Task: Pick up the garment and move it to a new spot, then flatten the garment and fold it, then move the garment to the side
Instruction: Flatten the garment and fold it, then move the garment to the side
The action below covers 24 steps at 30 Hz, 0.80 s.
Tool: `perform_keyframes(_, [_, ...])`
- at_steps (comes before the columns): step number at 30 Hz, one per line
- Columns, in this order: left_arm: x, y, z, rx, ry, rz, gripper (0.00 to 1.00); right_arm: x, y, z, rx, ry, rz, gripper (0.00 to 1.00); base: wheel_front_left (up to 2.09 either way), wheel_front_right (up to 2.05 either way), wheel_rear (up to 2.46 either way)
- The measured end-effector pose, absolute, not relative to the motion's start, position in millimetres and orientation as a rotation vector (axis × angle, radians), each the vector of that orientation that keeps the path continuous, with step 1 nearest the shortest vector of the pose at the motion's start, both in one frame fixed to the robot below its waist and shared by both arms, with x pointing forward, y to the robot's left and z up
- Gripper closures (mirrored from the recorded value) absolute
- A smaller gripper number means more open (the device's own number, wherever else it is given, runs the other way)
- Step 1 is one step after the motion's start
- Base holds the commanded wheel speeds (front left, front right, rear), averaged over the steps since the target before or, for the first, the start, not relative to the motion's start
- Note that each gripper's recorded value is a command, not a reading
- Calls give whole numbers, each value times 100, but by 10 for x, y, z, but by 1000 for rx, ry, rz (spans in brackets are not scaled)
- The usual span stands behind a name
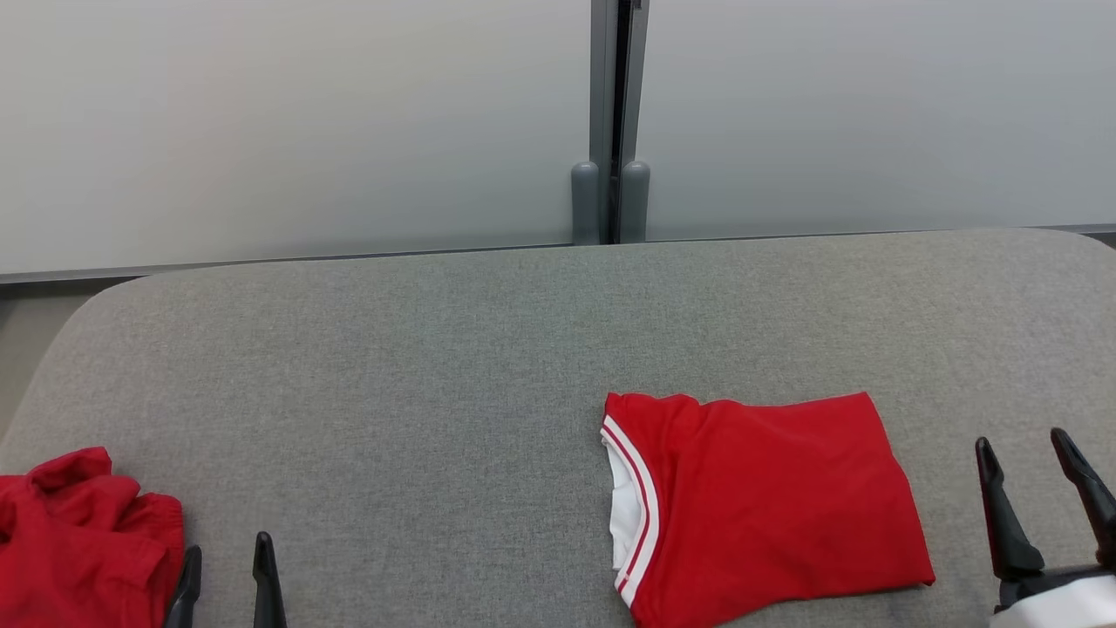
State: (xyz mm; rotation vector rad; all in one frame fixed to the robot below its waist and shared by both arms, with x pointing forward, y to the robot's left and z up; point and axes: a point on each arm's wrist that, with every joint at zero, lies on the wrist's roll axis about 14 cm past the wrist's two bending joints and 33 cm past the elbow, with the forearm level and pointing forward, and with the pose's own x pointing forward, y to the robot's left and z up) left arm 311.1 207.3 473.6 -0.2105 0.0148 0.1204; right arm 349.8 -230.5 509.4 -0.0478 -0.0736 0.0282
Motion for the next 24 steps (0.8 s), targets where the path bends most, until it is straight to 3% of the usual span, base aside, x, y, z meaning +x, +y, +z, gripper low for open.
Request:
perform_keyframes(16, [3051, 2112, 4635, -213, 47, 135, 0, 3377, -2337, 4773, -8, 20, -15, 0, 0, 0, 0])
perform_keyframes(20, [3052, 2117, 4633, -214, 47, 135, 0, 3428, -2242, 4752, 33, 24, 11, 0, 0, 0, 0])
perform_keyframes(24, [3062, 2114, 4623, -211, 52, 135, 0, 3465, -2141, 4453, 84, 138, 65, 0, 0, 0, 0])
